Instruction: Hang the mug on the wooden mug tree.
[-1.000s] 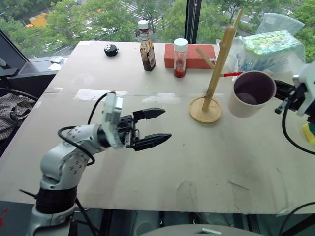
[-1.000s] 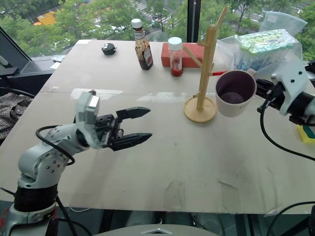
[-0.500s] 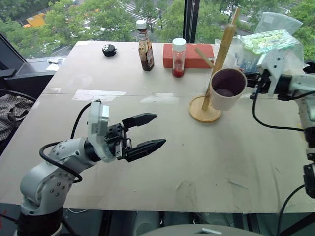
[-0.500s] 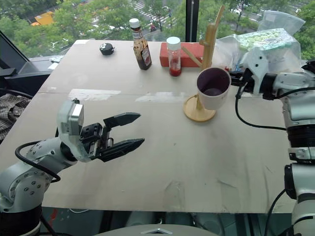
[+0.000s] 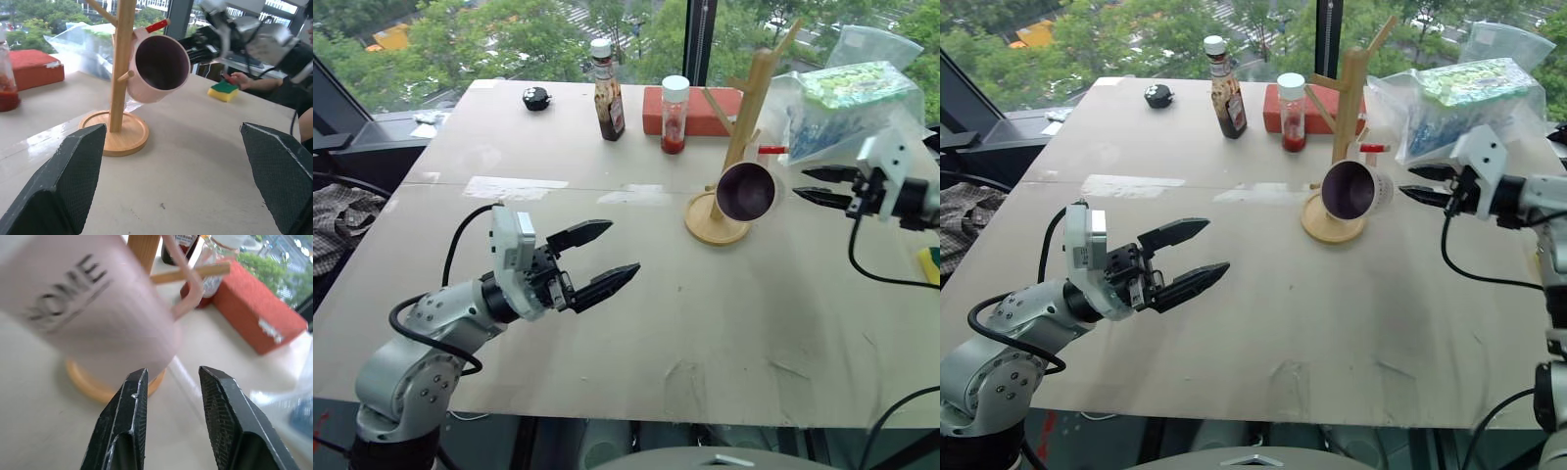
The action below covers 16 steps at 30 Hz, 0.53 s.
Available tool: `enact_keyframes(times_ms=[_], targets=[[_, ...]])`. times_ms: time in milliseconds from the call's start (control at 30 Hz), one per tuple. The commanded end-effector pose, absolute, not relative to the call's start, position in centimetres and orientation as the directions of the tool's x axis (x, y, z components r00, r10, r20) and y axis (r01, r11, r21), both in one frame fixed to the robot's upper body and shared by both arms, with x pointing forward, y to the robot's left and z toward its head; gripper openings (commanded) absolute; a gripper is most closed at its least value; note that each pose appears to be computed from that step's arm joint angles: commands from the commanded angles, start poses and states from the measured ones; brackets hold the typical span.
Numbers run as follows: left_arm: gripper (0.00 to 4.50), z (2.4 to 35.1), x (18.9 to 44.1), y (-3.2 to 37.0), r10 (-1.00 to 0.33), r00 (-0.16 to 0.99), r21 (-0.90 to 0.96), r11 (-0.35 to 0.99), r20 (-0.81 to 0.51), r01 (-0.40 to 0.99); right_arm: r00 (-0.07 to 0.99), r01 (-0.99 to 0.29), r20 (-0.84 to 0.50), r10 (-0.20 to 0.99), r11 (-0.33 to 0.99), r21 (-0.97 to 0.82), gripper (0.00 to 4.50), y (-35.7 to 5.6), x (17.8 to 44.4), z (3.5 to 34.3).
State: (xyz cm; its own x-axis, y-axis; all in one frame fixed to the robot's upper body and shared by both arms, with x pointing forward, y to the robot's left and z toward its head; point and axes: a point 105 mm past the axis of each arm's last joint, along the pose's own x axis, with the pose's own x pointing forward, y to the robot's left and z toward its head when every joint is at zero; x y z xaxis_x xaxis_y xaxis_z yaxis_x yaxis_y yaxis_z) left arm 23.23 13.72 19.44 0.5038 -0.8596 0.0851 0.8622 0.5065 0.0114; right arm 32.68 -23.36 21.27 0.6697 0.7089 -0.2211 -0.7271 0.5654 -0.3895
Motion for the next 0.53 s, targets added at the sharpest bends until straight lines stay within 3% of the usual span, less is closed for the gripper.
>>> enact_keyframes(times_ms=[33, 300, 400, 533], targets=[[4.5, 18.9, 23.3, 14.5, -0.854, 0.517, 0.019, 0.518, 0.057, 0.855, 0.736, -0.664, -0.168, 0.656, 0.651, -0.368, 1.67, -24.7, 29.1, 22.2], [4.5, 15.3, 22.9, 17.4, -0.824, 0.558, -0.005, 0.561, -0.099, 0.828, 0.82, -0.565, -0.294, 0.492, 0.78, -0.27, 1.67, -27.7, 21.2, 16.1], [4.5, 13.8, 22.8, 19.0, -0.806, 0.568, -0.015, 0.578, -0.17, 0.816, 0.828, -0.536, -0.346, 0.441, 0.805, -0.255, 1.67, -28.5, 19.6, 13.9], [4.5, 12.8, 22.8, 19.1, -0.818, 0.531, -0.024, 0.549, -0.219, 0.836, 0.824, -0.538, -0.364, 0.435, 0.802, -0.258, 1.67, -28.1, 19.6, 12.4]])
